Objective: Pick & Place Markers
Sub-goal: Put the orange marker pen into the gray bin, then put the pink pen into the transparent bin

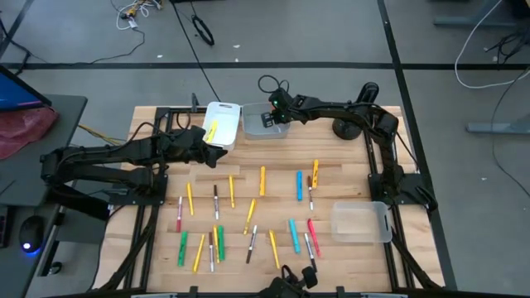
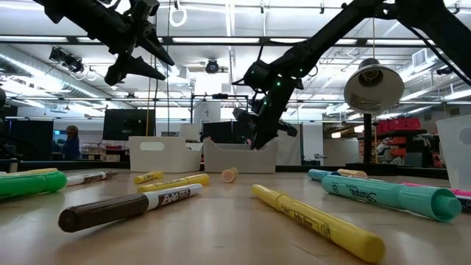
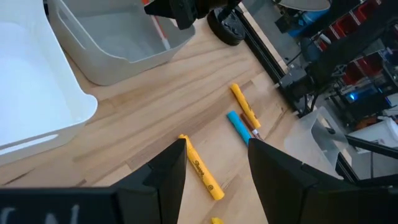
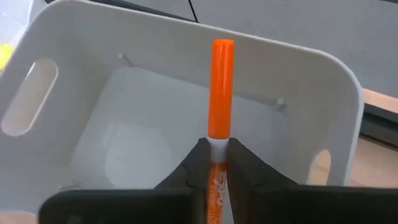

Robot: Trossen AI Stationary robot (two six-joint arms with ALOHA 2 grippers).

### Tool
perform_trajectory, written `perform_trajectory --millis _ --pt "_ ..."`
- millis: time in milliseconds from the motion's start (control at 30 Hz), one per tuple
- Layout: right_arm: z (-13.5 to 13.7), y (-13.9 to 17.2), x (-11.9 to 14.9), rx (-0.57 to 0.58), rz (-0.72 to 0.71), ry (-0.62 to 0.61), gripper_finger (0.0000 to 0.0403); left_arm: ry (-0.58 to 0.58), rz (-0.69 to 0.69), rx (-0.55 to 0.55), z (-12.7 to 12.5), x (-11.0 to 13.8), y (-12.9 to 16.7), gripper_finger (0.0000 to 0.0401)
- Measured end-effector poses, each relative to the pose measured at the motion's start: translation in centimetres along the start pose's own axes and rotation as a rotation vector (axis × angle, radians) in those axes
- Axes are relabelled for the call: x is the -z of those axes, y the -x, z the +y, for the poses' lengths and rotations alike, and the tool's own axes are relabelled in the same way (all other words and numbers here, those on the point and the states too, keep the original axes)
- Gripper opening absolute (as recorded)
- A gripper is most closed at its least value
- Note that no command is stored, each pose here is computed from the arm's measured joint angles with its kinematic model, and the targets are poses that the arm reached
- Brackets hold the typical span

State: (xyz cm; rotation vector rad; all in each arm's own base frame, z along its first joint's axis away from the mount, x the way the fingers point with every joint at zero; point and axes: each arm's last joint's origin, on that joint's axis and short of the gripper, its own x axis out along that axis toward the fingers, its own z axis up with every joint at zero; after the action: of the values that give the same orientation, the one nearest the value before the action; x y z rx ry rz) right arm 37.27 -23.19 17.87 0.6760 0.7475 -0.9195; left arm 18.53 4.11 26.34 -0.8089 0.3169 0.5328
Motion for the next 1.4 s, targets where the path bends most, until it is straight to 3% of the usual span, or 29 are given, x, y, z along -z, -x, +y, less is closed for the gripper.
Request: perform_trajectory --millis 400,533,733,867,1033,1233,1400 --pt "-0.2 1.7 -0.3 -0.001 0.02 -0.027 0.0145 -0.018 0.0 0.001 0.0 0.0 0.0 0.0178" --pt "0.0 4.6 -1.1 -0.019 -0.012 -0.01 0.0147 -0.052 0.006 0.007 0.0 0.0 0.0 0.0178" --pt "2.4 11.8 -0.8 -0.122 -0.084 0.123 0.0122 -0.123 0.007 0.008 0.0 0.0 0.0 0.0178" --pt "5.1 16.7 1.9 -0.194 -0.079 0.29 0.0099 -0.17 0.007 0.008 0.0 0.0 0.0 0.0178" --pt "7.6 21.4 7.1 -0.261 0.04 0.432 0.0071 -0.196 0.008 0.008 0.0 0.0 0.0 0.0178" --pt "9.5 23.9 12.6 -0.332 0.29 0.372 0.0061 -0.201 0.022 0.012 0.0 0.1 0.0 0.0178" --pt "10.4 24.9 16.8 -0.302 0.524 0.352 0.011 -0.283 0.093 0.099 -0.2 0.3 0.0 0.0178"
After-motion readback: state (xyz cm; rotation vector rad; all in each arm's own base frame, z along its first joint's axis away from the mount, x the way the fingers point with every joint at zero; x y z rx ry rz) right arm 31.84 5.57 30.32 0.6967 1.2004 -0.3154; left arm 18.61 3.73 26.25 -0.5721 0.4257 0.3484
